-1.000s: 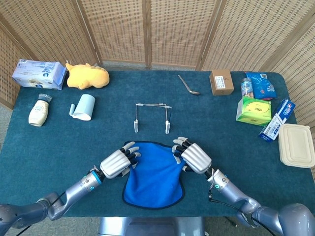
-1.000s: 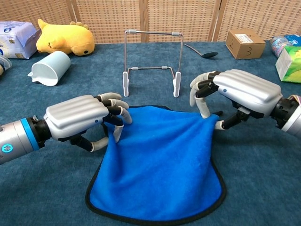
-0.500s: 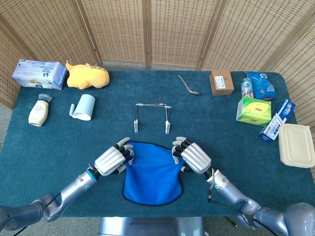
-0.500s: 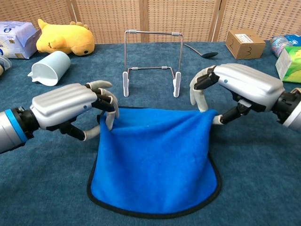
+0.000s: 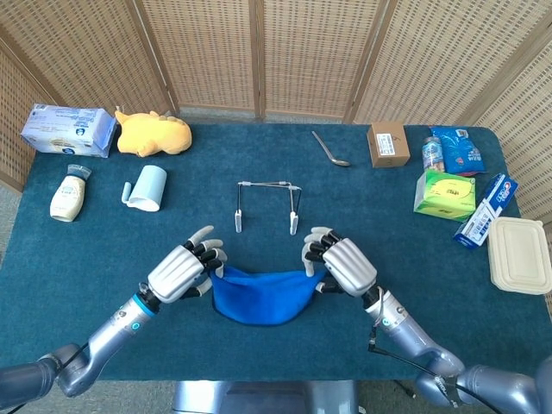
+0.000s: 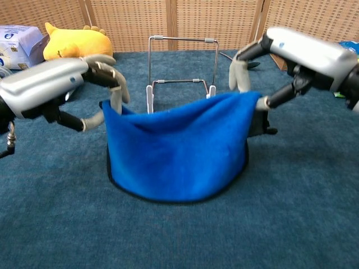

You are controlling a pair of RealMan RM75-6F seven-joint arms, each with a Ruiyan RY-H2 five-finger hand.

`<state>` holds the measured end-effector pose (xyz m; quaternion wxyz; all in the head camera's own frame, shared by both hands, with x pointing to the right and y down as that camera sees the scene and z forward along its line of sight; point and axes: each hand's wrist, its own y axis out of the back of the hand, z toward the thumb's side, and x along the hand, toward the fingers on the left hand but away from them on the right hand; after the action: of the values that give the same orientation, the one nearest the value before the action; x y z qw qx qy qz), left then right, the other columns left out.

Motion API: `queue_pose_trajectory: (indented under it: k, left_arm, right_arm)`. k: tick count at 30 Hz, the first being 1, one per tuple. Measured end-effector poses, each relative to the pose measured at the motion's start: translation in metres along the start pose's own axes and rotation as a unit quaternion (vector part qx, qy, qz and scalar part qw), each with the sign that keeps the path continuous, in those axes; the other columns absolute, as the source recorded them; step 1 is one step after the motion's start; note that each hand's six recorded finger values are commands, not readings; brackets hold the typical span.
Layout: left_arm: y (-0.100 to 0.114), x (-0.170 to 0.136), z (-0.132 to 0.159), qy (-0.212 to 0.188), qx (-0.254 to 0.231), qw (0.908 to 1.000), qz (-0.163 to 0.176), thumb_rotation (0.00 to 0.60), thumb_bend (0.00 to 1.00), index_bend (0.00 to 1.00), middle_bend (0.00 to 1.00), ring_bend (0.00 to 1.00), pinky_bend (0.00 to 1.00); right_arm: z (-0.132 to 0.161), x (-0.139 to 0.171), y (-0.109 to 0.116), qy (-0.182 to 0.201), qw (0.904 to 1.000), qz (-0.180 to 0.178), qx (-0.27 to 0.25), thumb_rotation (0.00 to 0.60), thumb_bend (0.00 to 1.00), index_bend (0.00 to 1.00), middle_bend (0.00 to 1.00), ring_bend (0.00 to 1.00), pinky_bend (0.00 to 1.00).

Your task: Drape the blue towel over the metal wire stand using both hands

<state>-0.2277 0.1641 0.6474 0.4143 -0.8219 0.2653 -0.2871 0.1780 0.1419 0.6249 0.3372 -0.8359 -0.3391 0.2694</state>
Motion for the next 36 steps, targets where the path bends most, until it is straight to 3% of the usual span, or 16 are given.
queue_pose_trajectory:
  k: [12, 19, 36]
  left_arm:
    - [0.077, 0.018, -0.011, 0.037, -0.041, 0.9964, 0.065, 0.6, 0.58, 0.79, 0.4, 0.25, 0.08]
    - [0.113, 0.04, -0.023, 0.071, -0.092, 0.9891, 0.09, 0.6, 0.58, 0.79, 0.4, 0.25, 0.08]
    - [0.142, 0.084, -0.038, 0.102, -0.146, 0.9773, 0.114, 0.6, 0.58, 0.79, 0.4, 0.25, 0.07]
  right_arm:
    - [0.019, -0.039, 0.076, -0.022, 0.9977, -0.054, -0.034, 0.6, 0.41, 1.0, 0.5, 0.31, 0.23]
    - [0.021, -0.068, 0.107, -0.039, 0.9967, -0.059, -0.042, 0.6, 0.41, 1.0, 0.5, 0.31, 0.23]
    - [0.008, -0.111, 0.146, -0.078, 0.9937, -0.067, -0.045, 0.6, 0.41, 1.0, 0.5, 0.31, 0.23]
